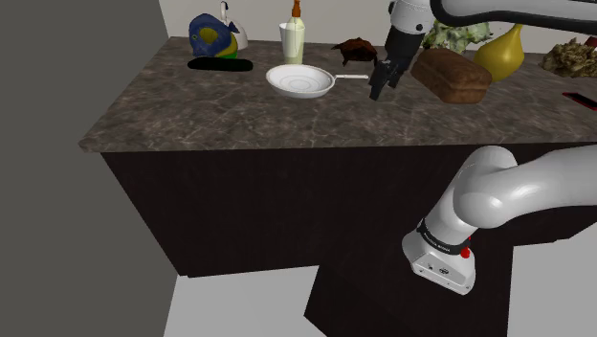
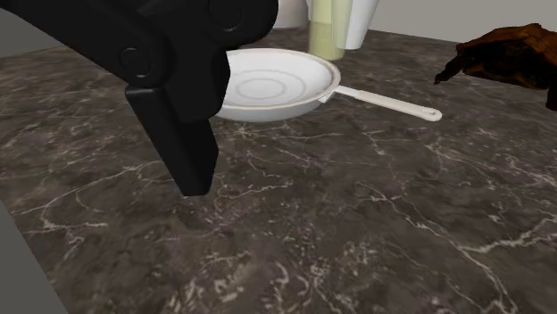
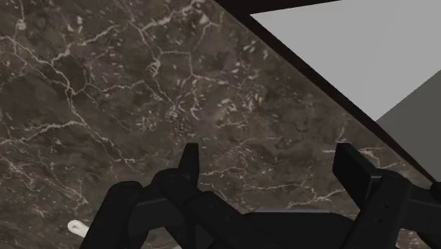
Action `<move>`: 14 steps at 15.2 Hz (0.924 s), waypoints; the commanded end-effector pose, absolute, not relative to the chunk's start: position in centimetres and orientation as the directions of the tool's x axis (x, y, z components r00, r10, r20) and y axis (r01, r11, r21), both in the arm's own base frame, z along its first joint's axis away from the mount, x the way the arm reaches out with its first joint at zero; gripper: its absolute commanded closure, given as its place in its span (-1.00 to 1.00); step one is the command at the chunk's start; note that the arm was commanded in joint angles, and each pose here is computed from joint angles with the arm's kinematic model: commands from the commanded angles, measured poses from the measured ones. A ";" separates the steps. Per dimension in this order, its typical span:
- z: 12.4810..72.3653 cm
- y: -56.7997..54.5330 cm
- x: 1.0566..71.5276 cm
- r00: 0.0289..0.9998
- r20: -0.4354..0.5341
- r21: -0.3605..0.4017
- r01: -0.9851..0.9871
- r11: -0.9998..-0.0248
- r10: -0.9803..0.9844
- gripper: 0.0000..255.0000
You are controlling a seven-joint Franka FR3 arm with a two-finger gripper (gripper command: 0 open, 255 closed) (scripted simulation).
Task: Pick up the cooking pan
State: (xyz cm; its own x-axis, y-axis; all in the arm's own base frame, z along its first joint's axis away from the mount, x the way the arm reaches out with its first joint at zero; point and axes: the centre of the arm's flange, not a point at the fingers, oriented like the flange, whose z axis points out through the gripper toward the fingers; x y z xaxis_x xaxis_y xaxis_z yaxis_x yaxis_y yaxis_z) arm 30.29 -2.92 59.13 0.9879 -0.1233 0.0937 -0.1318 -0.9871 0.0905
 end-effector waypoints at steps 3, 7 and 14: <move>58.9 -5.4 31.5 0.995 0.084 0.091 -0.056 -0.994 -0.048 -1.00; 58.3 -10.0 34.4 0.993 0.065 0.089 0.096 -0.991 0.102 -1.00; 57.1 -16.9 41.0 0.933 0.032 0.078 0.355 -0.932 0.358 -1.00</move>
